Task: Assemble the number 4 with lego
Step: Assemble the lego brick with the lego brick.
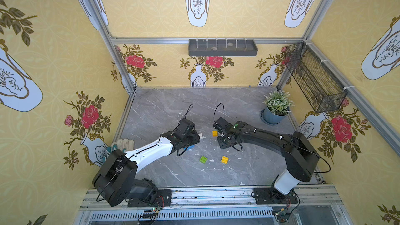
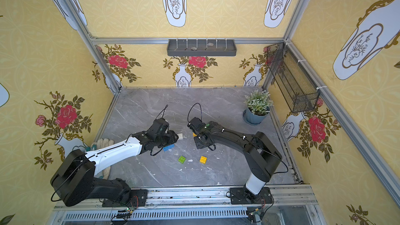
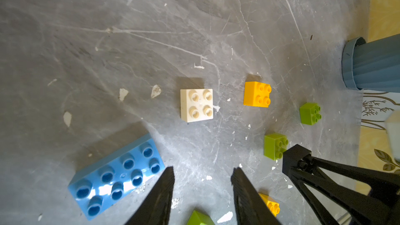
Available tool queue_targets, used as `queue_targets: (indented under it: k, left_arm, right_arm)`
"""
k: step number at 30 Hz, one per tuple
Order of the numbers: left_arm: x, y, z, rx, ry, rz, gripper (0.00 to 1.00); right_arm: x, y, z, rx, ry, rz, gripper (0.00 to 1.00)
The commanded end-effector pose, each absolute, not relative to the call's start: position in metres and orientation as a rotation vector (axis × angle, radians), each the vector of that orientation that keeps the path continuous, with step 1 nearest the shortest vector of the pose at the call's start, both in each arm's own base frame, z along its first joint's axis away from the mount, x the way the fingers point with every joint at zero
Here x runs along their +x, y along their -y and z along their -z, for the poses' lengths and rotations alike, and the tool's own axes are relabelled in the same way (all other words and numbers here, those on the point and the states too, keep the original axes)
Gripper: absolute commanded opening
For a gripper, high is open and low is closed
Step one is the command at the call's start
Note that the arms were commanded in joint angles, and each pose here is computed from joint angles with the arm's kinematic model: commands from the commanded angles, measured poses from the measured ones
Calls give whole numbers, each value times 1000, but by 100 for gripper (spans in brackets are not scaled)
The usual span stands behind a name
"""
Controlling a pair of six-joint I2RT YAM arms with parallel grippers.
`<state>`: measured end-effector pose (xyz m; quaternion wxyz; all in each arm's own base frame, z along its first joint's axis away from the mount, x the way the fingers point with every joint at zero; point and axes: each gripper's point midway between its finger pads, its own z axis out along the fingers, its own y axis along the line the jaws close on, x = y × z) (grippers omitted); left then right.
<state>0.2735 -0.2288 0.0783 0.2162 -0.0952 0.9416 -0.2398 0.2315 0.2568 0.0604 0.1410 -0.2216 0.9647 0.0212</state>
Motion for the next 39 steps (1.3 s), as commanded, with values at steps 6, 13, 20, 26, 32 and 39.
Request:
queue_targets:
  k: [6, 13, 20, 26, 32, 39]
  left_arm:
    - [273, 231, -74, -263, -2619, 674, 47]
    - [274, 231, -71, -262, -2626, 668, 47]
    - [273, 232, -67, -260, -2636, 667, 47]
    - [274, 232, -66, -262, -2638, 666, 47]
    - [274, 234, -66, -260, -2641, 669, 47]
    - [275, 234, -64, -261, -2652, 659, 47]
  right_arm:
    - [240, -253, -59, -591, -2791, -26, 21]
    - [242, -248, -61, -509, -2807, -23, 21]
    - [243, -249, -60, -463, -2821, -36, 20]
    - [243, -248, -57, -455, -2830, -32, 21]
    - [244, -250, -55, -461, -2833, -40, 20]
    - [242, -252, -54, -463, -2839, -66, 20]
